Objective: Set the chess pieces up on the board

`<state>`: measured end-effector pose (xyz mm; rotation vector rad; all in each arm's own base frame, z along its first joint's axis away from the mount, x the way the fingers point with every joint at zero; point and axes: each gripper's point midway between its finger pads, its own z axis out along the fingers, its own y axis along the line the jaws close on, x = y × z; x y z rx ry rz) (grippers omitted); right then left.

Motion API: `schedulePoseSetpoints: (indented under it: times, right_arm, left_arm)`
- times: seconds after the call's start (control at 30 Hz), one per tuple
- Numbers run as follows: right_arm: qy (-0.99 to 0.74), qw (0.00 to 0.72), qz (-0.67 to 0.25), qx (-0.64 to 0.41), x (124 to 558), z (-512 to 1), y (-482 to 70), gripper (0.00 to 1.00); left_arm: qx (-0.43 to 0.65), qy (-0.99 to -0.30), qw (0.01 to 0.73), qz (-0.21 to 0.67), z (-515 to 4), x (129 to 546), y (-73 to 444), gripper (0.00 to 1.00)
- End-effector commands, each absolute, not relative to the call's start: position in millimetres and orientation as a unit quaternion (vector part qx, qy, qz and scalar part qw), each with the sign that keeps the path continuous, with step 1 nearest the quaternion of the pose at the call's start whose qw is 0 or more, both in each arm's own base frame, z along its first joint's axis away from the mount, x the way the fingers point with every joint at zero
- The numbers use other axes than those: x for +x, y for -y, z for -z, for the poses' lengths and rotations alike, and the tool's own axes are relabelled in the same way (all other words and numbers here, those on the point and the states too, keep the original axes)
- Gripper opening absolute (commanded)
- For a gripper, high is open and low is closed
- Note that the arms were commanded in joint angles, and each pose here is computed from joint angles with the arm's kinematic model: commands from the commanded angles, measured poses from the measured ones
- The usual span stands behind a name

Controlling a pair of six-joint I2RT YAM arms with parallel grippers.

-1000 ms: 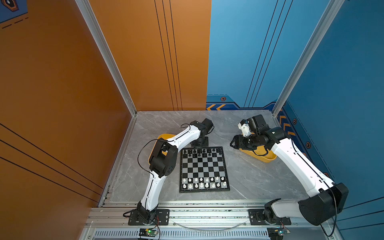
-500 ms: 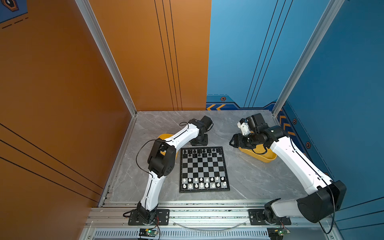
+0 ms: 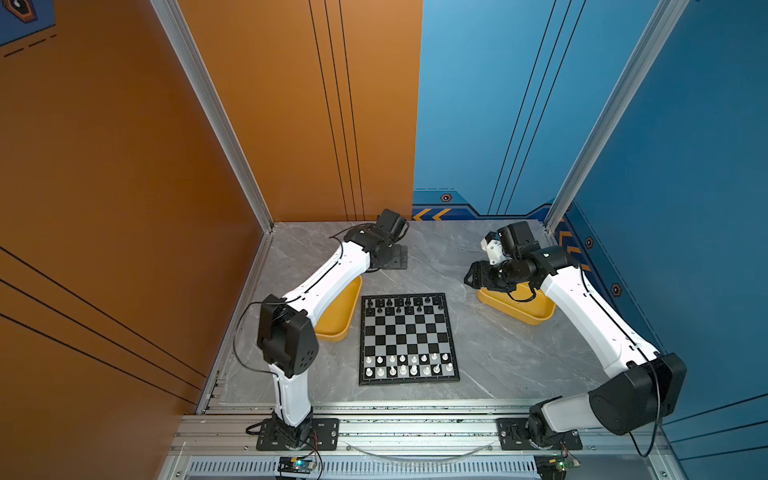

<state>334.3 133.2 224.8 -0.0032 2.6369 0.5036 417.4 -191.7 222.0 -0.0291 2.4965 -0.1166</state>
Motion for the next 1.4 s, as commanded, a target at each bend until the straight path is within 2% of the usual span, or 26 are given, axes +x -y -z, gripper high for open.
schedulePoseSetpoints:
  times: [0.0, 0.27, 0.43, 0.57, 0.77, 0.9, 1.13, 1.37]
  right_arm:
    - [-0.95, 0.267, -0.159, 0.024, 351.6, -225.7, -110.3, 1.0]
    - [-0.935, 0.328, -0.056, 0.122, 366.6, -204.1, -33.0, 1.0]
    - [-0.913, 0.369, 0.014, 0.172, 364.1, -186.0, 14.1, 1.0]
    - [-0.901, 0.393, 0.059, 0.171, 358.4, -168.6, 35.6, 1.0]
    - [-0.866, 0.472, 0.087, 0.14, 352.3, -159.4, 44.6, 1.0]
    - [-0.87, 0.467, 0.096, 0.127, 349.6, -141.8, 46.8, 1.0]
    - [-0.859, 0.49, 0.088, 0.121, 347.8, -121.2, 44.2, 1.0]
    - [-0.864, 0.483, 0.085, 0.116, 357.7, -108.3, 42.1, 1.0]
  left_arm:
    - [-0.036, -0.925, 0.377, 0.025, -241.7, 419.5, 145.8, 0.98]
    - [-0.12, -0.879, 0.462, -0.023, -232.0, 370.4, 36.6, 0.98]
    - [-0.141, -0.865, 0.478, -0.049, -199.8, 339.0, -1.8, 0.98]
    - [-0.136, -0.85, 0.505, -0.054, -182.8, 331.1, -10.0, 0.98]
    - [-0.104, -0.842, 0.525, -0.063, -157.6, 328.6, -8.8, 0.98]
    - [-0.097, -0.83, 0.545, -0.067, -150.7, 329.1, -11.5, 0.98]
    - [-0.069, -0.847, 0.522, -0.071, -134.1, 328.7, -11.3, 0.98]
    - [-0.071, -0.84, 0.534, -0.067, -124.7, 334.7, -11.8, 0.98]
